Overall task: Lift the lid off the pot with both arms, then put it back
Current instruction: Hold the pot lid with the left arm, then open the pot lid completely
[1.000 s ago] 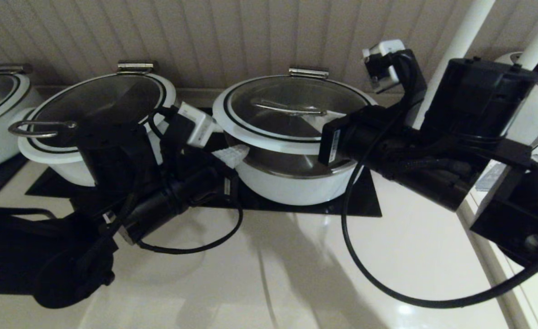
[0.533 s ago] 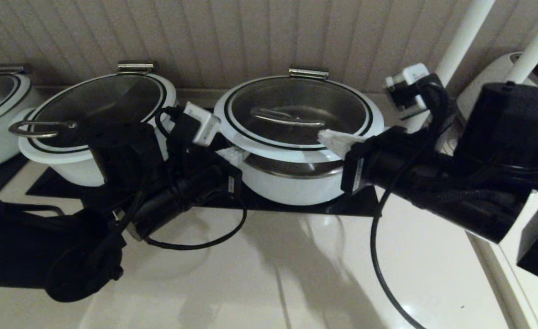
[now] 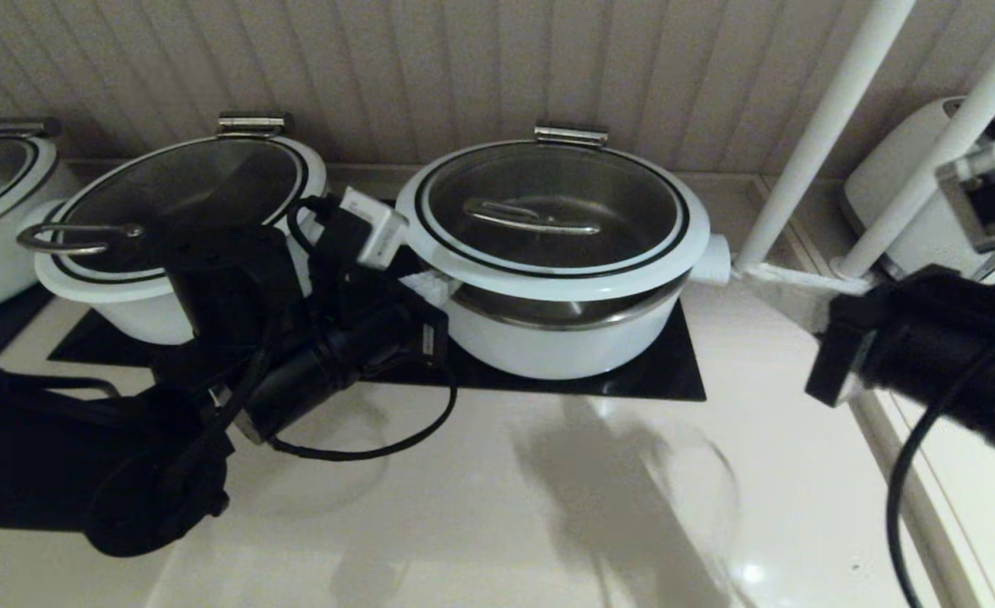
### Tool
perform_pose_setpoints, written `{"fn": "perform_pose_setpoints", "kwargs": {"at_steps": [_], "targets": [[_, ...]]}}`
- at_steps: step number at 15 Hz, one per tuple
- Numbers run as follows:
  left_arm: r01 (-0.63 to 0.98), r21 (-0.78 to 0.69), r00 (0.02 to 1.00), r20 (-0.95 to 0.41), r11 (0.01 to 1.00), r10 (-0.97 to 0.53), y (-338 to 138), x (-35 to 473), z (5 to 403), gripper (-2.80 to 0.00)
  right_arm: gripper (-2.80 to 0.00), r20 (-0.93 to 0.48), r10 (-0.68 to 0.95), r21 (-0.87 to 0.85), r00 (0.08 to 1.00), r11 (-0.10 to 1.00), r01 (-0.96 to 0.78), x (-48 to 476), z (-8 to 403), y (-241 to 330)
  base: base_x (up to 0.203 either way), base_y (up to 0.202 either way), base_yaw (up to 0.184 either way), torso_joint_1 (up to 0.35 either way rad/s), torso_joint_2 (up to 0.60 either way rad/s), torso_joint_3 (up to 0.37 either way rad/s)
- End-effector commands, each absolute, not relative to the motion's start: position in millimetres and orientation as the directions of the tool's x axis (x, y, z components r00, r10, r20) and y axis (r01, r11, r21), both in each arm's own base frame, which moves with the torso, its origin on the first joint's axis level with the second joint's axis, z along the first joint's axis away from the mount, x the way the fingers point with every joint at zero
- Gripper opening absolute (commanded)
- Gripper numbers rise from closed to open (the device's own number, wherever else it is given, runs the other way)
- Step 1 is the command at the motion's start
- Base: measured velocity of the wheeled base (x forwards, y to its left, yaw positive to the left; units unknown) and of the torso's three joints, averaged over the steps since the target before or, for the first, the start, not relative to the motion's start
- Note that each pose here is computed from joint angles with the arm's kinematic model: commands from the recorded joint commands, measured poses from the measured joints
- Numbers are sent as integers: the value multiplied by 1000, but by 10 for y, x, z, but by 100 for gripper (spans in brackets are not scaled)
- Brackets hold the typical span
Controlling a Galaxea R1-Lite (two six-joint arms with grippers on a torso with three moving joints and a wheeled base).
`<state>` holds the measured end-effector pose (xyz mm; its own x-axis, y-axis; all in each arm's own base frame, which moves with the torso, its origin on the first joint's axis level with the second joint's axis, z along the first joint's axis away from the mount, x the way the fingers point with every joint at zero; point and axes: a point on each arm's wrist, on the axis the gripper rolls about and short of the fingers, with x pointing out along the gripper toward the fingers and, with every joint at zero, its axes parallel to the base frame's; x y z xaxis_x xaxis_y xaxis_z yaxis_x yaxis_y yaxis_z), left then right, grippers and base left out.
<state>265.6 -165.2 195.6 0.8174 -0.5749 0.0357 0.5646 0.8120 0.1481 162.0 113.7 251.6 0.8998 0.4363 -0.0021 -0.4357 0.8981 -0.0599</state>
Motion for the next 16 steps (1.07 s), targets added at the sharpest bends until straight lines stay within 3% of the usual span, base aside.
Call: {"fn": "perform_pose_setpoints", "kwargs": {"at_steps": [1, 4, 10, 13, 16], "targets": [[564, 149, 817, 43, 812, -575, -1651, 2652, 1966, -280, -280, 31, 331, -54, 943, 943, -329, 1376, 2567, 762, 0, 0, 0, 0, 0, 0], [564, 152, 817, 41, 812, -575, -1652, 2655, 1961, -280, -280, -22, 230, -67, 973, 971, -231, 988, 2288, 414, 0, 0, 0, 0, 0, 0], [565, 157, 816, 40, 810, -577, -1679, 2689, 1946, -280, -280, -35, 178, -71, 983, 981, -180, 6, 1627, -54, 0, 0, 0, 0, 0, 0], [566, 156, 816, 34, 810, -577, -1705, 2732, 1917, -280, -280, -156, 95, -105, 983, 988, -112, -37, 1155, -90, 0, 0, 0, 0, 0, 0], [566, 155, 816, 34, 810, -577, -1718, 2753, 1900, -280, -280, -158, 139, -104, 978, 982, -156, 14, 968, -57, 0, 0, 0, 0, 0, 0]]}}
